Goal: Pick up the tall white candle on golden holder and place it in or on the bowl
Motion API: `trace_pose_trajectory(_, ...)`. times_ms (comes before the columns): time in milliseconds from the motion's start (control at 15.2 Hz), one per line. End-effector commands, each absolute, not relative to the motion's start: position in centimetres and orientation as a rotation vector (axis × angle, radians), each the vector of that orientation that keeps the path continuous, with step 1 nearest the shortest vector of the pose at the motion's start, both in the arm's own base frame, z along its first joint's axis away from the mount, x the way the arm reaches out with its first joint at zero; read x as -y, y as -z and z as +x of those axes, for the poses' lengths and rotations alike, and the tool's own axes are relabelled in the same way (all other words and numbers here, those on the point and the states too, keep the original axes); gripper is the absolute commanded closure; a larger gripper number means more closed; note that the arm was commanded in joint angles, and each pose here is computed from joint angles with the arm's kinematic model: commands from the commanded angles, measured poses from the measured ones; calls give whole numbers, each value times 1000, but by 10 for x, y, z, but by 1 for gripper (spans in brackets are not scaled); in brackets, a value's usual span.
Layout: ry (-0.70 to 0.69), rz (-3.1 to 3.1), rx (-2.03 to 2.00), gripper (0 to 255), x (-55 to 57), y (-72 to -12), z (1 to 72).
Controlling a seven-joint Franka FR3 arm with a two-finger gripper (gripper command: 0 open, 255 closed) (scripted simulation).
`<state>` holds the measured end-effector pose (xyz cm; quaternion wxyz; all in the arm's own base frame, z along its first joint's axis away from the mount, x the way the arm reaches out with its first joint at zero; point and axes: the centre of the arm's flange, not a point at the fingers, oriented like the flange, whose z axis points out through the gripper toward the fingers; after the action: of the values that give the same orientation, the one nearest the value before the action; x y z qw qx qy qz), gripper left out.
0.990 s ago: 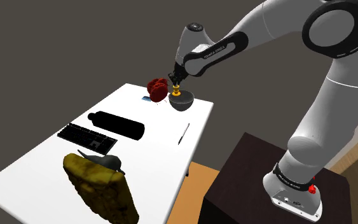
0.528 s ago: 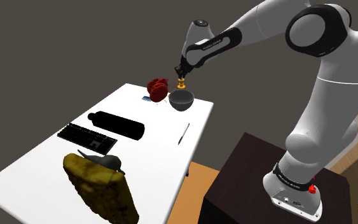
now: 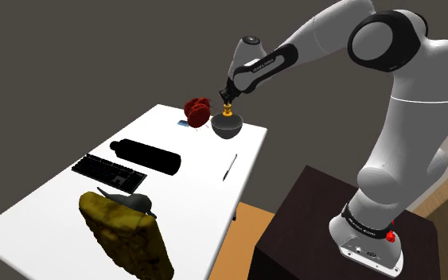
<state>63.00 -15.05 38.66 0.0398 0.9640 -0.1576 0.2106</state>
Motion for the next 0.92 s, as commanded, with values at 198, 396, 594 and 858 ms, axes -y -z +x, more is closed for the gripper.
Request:
trace_pose_trajectory(198, -646, 2954, 483, 255, 149, -361, 630)
trace_pose_trajectory(396, -646, 2954, 483, 255, 149, -349, 630)
trace_pose_trajectory(594, -646, 2954, 483, 255, 149, -349, 630)
trace_pose_trajectory(858, -646, 2954, 483, 255, 149, -349, 630)
